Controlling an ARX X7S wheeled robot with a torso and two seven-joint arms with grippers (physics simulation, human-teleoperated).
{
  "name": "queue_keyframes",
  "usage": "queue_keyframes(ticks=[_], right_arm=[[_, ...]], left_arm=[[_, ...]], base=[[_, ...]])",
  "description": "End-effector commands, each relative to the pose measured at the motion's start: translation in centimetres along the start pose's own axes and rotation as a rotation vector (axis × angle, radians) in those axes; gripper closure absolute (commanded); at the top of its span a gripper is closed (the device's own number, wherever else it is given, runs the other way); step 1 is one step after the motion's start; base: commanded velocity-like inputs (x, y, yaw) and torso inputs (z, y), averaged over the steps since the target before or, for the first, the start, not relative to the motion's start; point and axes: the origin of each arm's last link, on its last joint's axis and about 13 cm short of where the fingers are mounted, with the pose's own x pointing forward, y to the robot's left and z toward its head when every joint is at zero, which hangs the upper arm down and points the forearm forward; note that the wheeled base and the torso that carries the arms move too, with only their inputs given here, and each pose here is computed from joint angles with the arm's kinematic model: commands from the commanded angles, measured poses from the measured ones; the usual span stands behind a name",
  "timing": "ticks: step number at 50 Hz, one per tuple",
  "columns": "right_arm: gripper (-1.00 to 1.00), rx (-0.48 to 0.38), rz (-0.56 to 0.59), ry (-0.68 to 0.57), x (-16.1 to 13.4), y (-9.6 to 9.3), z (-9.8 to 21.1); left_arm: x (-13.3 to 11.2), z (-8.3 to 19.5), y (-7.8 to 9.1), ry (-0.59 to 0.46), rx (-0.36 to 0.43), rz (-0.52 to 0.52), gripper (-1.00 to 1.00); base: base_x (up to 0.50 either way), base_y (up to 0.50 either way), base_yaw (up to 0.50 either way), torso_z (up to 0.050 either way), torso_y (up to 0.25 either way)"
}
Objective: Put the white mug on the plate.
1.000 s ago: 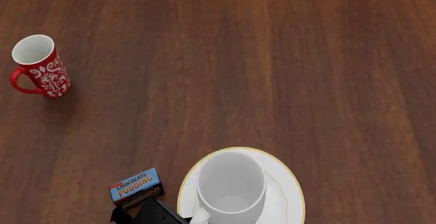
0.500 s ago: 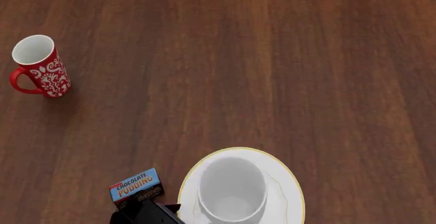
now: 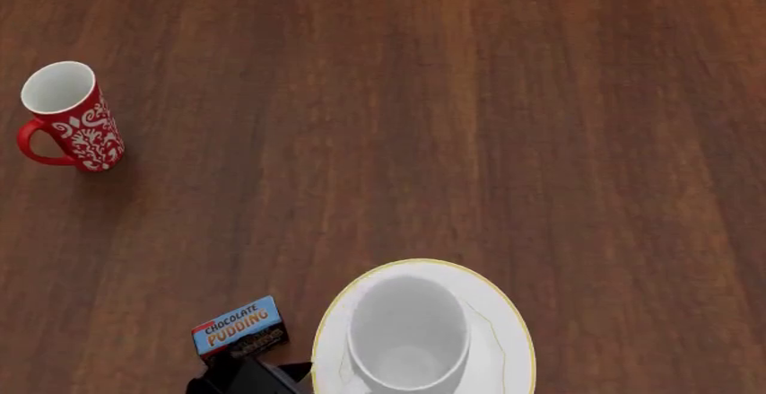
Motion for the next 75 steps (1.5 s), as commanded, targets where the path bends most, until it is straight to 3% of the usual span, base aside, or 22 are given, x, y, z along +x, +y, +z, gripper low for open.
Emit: queue_keyframes(ticks=[1,43,50,75], right_arm=[[-1.00,0.004,0.003,0.001,-0.1,0.0,-0.1],[-1.00,0.014,0.018,0.000,-0.7,0.1,0.0],[-1.00,0.014,0.019,-0.004,-0.9,0.0,0.1],[-1.00,0.015,0.031,0.005,-0.7,0.1,-0.3]], left_arm=[[-0.9,0.3,-0.4,-0.014,0.000,-0.005,-1.00],[-4.7,1.5,-2.0,-0.086,0.035,-0.004,-1.00],[-6.2,2.4,-2.6,-0.136,0.055,-0.013,-1.00],[-9.0,2.8,-2.6,-0.192,0.060,0.057,-1.00]], base=[[0.00,0.00,0.00,0.000,0.000],[0.00,0.00,0.00,0.000,0.000],[0.00,0.00,0.00,0.000,0.000],[0.00,0.00,0.00,0.000,0.000]])
